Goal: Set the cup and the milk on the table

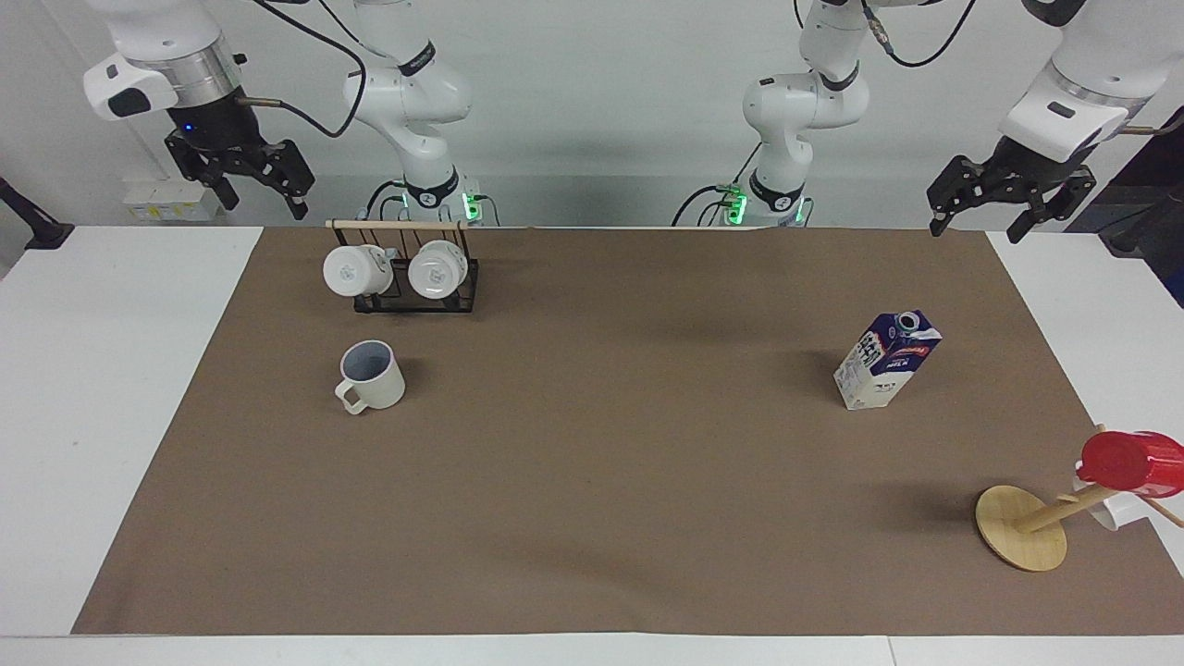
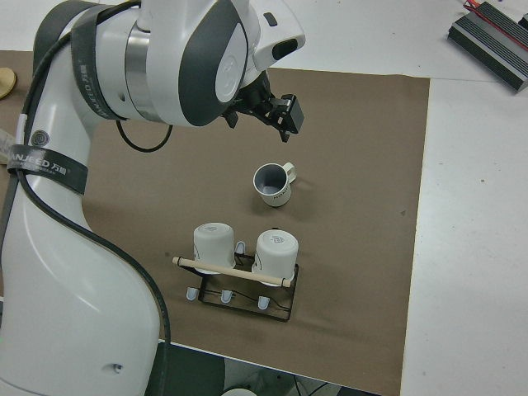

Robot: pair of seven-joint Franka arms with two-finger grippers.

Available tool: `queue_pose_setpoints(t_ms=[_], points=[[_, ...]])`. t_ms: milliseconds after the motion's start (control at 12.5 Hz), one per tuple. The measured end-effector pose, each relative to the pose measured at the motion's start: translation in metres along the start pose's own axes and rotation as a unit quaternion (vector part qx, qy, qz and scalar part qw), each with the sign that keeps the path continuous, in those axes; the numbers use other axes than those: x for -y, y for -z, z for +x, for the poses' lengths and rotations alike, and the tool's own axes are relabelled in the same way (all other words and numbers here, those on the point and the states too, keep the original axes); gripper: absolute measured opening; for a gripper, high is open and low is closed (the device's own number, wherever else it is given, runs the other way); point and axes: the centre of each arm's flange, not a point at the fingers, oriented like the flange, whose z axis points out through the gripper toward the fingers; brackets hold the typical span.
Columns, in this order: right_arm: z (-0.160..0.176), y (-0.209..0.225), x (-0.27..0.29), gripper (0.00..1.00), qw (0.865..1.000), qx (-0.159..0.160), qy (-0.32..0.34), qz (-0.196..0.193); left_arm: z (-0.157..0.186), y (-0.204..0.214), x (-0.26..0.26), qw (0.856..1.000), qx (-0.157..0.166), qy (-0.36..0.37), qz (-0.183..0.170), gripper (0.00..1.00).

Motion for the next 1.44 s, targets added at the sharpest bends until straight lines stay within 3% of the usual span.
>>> queue_pose_setpoints(t_ms=[958, 1437], points=[[0.000, -0.006, 0.000, 1.00, 1.000, 0.006, 0.000, -0.001, 0.000, 0.000, 0.000, 1.000, 0.000, 0.000, 0.000, 1.00], [0.008, -0.049, 0.015, 1.00, 1.000, 0.006, 0.013, -0.001, 0.000, 0.000, -0.001, 1.000, 0.000, 0.000, 0.000, 1.00]])
